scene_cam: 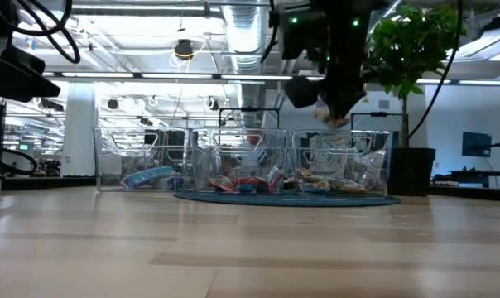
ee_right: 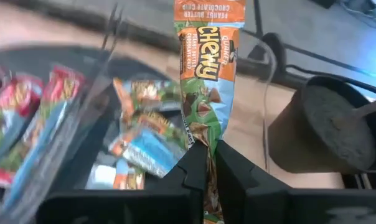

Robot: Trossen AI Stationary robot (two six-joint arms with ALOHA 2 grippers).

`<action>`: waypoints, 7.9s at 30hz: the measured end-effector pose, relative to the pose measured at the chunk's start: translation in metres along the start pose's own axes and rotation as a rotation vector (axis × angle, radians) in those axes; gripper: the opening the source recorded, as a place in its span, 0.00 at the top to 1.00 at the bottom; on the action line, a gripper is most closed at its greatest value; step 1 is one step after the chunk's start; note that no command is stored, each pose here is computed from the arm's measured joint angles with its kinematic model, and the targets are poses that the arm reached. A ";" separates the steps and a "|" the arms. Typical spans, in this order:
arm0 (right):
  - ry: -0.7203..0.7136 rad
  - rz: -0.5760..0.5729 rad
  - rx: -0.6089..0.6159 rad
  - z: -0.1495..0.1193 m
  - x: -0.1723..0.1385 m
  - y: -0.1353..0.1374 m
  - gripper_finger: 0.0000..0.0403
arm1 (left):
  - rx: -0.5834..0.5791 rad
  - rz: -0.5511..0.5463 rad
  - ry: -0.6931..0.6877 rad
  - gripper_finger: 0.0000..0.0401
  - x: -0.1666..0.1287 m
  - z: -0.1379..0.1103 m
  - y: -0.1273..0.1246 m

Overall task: Pick and place Granola Bars by type
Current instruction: Put the orange granola bar into the right transparent bin, then return to Home Position

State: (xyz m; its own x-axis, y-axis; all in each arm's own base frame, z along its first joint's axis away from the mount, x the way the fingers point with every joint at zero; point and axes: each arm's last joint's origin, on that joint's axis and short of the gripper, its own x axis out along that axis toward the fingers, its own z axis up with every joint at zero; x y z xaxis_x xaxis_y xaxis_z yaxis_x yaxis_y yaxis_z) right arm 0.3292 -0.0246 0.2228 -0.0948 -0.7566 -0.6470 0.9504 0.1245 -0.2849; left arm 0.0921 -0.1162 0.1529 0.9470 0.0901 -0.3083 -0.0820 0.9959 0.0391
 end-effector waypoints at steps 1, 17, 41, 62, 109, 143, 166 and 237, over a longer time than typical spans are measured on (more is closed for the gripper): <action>0.015 0.005 -0.018 0.001 0.002 0.001 0.97 | -0.002 0.000 -0.002 0.50 0.000 0.000 0.000; 0.081 0.005 -0.030 0.017 0.022 0.000 0.69 | -0.006 0.005 -0.006 0.50 0.000 0.001 0.000; -0.462 0.221 -0.801 -0.078 -0.108 0.006 0.55 | 0.061 0.051 -0.089 0.50 0.000 0.010 -0.003; -0.746 0.195 -0.578 -0.091 -0.135 -0.035 0.56 | 0.070 0.367 -0.192 0.50 0.007 0.019 0.010; -0.873 1.341 -0.823 0.027 -0.194 -0.086 0.56 | 0.298 0.110 -0.391 0.50 -0.056 0.107 0.069; -1.148 1.615 -0.582 -0.011 -0.058 -0.075 0.57 | 0.326 -0.053 -0.691 0.50 -0.026 0.067 0.078; -1.131 1.582 -0.435 -0.032 0.003 -0.097 0.57 | 0.272 0.161 -0.554 0.50 0.002 0.053 0.116; -1.085 1.572 -0.354 -0.101 0.027 -0.171 0.58 | 0.227 0.046 -0.374 0.50 0.013 0.020 0.118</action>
State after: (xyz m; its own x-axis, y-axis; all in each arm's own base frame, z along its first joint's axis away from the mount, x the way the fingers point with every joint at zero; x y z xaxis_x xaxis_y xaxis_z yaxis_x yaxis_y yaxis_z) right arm 0.1339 -0.0018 0.1824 0.9732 0.1466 0.1773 -0.1152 0.9776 -0.1761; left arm 0.1010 0.0018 0.1723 0.9946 0.0826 0.0625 -0.0964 0.9592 0.2658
